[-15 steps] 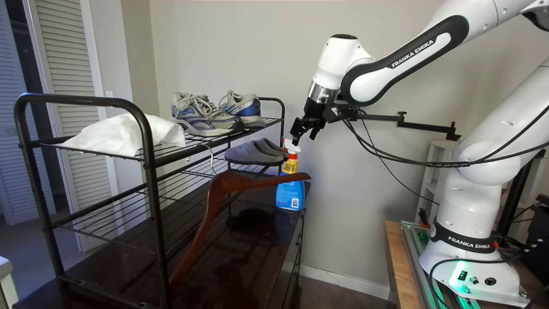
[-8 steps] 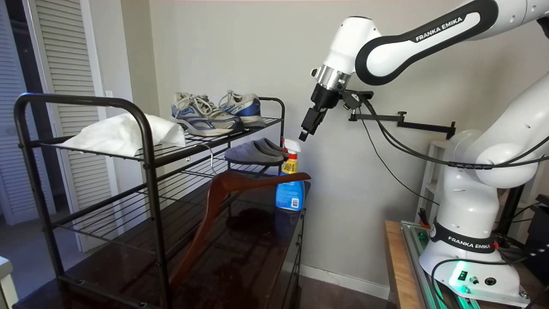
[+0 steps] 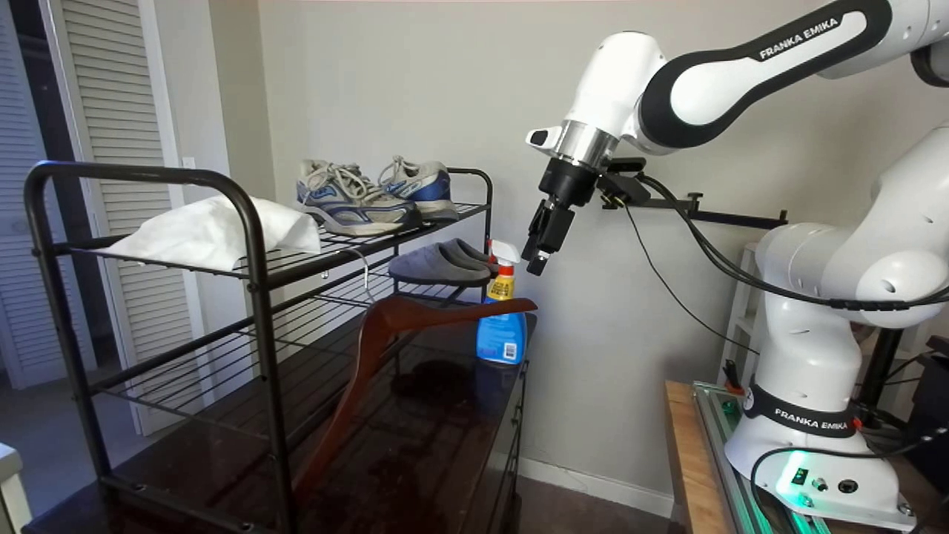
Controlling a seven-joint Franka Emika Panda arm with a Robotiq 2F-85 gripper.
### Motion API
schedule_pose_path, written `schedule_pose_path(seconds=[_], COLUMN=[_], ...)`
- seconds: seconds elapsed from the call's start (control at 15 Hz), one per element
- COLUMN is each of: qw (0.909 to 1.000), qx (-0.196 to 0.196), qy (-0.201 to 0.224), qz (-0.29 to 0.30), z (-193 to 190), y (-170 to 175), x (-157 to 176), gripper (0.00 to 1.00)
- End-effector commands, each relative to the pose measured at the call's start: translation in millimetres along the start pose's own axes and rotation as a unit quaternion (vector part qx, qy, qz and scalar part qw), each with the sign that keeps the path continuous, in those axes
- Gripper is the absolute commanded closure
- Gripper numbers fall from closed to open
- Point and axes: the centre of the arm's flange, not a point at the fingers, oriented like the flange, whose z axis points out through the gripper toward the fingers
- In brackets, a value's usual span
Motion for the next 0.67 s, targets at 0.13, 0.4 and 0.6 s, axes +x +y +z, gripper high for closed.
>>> schedule_pose_path(seconds=[0.13,0.4,0.6], qw=[0.9881,0.9938,0.9847], qx=[0.066,0.034,0.073], qy=[0.029,0.018,0.036], qz=[-0.136,-0.104,-0.154], z=[24,13,26], y=[-8,-14,-20], x=[13,6,11], gripper=[0.00,0.00,0.00])
